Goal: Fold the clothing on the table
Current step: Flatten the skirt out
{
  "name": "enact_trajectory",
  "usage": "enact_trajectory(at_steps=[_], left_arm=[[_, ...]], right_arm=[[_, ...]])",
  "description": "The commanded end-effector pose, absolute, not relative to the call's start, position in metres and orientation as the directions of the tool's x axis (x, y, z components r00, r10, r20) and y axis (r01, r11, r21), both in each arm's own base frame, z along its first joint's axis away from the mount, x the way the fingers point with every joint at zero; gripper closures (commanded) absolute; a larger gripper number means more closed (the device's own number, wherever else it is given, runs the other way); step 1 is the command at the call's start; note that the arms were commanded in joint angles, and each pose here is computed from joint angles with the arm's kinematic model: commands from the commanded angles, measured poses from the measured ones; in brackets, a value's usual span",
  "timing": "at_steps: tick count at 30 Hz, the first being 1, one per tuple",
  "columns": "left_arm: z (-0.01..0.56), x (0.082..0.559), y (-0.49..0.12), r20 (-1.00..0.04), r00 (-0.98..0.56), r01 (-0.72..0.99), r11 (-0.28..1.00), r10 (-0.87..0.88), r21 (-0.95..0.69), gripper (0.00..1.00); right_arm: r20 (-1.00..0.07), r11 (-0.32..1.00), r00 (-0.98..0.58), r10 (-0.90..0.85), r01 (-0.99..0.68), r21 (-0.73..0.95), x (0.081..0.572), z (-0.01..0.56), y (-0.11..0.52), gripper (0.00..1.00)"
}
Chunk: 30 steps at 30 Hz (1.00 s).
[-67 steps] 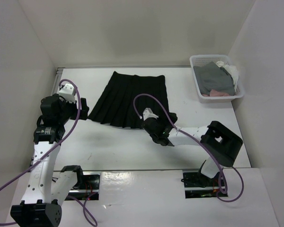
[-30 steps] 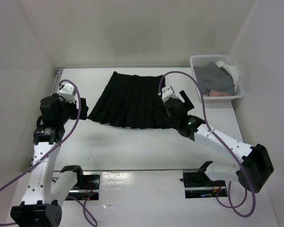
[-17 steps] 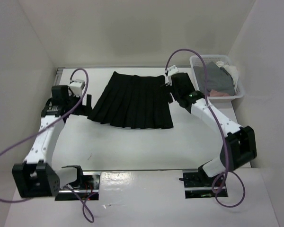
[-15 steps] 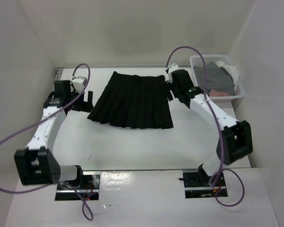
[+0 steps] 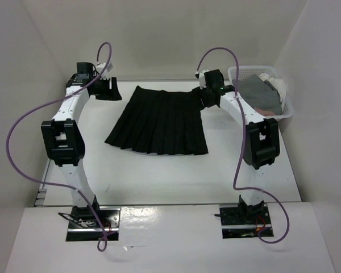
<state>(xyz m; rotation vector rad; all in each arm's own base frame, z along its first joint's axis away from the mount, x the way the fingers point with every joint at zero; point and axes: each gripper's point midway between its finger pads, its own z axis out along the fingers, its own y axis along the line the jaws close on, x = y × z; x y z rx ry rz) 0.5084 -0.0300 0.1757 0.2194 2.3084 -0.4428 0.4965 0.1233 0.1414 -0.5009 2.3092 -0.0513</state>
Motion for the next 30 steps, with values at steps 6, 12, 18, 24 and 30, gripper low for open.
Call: enact_trajectory(at_steps=[6,12,18,24,30], left_arm=[[0.136,0.497,-0.052,-0.644,-0.765,0.323,0.877,0.019,-0.357,0.25],[0.120,0.442,-0.060,-0.591,-0.784,0.386,0.896,0.193,-0.219,0.18],[0.102,0.390,-0.025,-0.498,-0.845,0.349,0.907,0.194,-0.238,0.22],[0.082,0.359,0.002,-0.439,-0.882,0.303,0.919,0.170,-0.254,0.25],[0.050,0.340,0.009,-0.361,-0.928,0.250,0.880,0.099,-0.404,0.30]], right_arm=[[-0.628,0.902,-0.660,-0.412,-0.392,-0.180,0.474,0.125,0.121,0.26],[-0.576,0.885,-0.684,-0.449,-0.427,-0.182,0.427,0.116,0.123,0.23],[-0.544,0.887,-0.714,-0.440,-0.441,-0.138,0.384,0.114,0.112,0.23],[-0.552,0.889,-0.709,-0.439,-0.432,-0.151,0.360,0.119,0.102,0.23],[-0.550,0.891,-0.710,-0.439,-0.422,-0.166,0.345,0.119,0.093,0.23]])
